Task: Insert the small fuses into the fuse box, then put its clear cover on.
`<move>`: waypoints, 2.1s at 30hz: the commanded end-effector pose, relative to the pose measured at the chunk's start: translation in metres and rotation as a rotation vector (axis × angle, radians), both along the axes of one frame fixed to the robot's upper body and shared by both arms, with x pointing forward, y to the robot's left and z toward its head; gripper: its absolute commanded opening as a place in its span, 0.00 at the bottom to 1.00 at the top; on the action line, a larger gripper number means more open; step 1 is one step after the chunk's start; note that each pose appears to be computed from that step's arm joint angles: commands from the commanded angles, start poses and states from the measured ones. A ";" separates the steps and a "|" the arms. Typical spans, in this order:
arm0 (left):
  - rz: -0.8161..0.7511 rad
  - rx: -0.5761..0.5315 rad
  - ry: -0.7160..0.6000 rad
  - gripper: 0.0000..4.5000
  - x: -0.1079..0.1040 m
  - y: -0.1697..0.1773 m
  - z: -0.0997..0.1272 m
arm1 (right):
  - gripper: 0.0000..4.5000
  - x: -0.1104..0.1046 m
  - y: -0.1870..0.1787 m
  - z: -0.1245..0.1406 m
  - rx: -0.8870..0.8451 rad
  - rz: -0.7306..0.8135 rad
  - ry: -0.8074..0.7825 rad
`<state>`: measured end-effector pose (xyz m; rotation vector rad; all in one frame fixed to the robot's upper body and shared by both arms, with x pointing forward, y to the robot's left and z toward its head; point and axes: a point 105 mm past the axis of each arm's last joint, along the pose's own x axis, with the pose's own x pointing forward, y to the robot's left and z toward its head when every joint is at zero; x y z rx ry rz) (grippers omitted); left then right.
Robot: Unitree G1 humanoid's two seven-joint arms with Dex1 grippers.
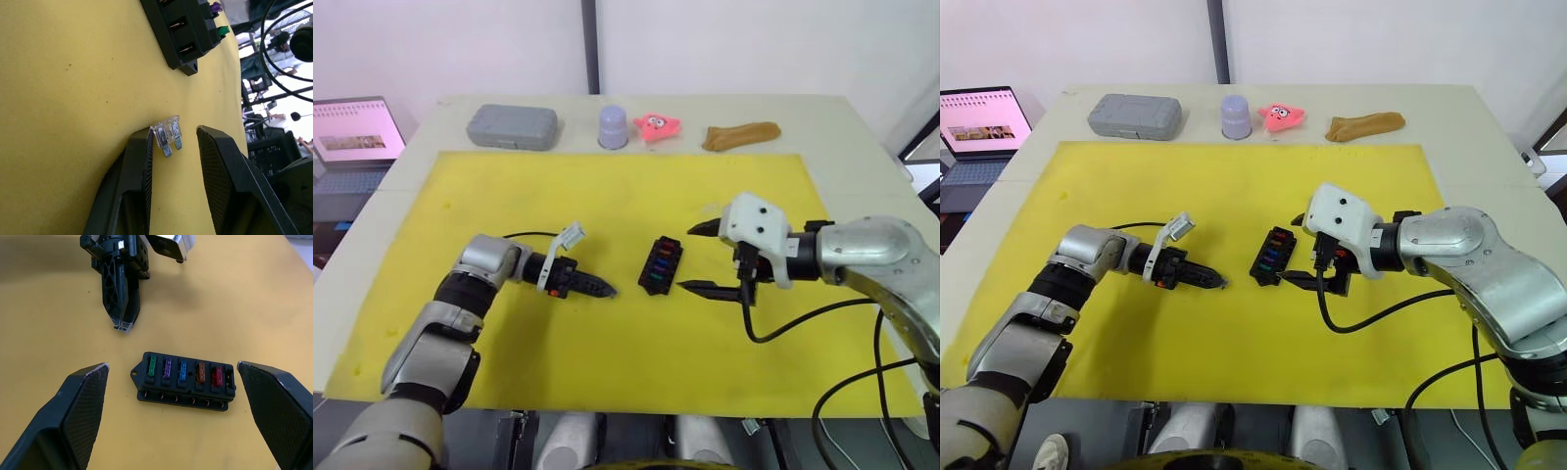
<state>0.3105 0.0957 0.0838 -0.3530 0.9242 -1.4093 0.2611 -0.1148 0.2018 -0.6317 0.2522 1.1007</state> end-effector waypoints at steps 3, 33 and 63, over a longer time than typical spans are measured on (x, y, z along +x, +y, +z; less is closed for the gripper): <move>-0.013 0.032 -0.003 0.21 -0.001 -0.005 -0.009 | 1.00 -0.002 0.000 0.008 -0.010 0.011 -0.048; -0.091 -0.300 -0.607 0.02 -0.008 -0.019 0.125 | 1.00 0.005 0.026 0.025 0.402 -0.074 0.207; -0.147 -0.282 -0.659 0.00 -0.014 -0.026 0.128 | 0.30 0.001 0.045 0.021 0.421 -0.040 0.338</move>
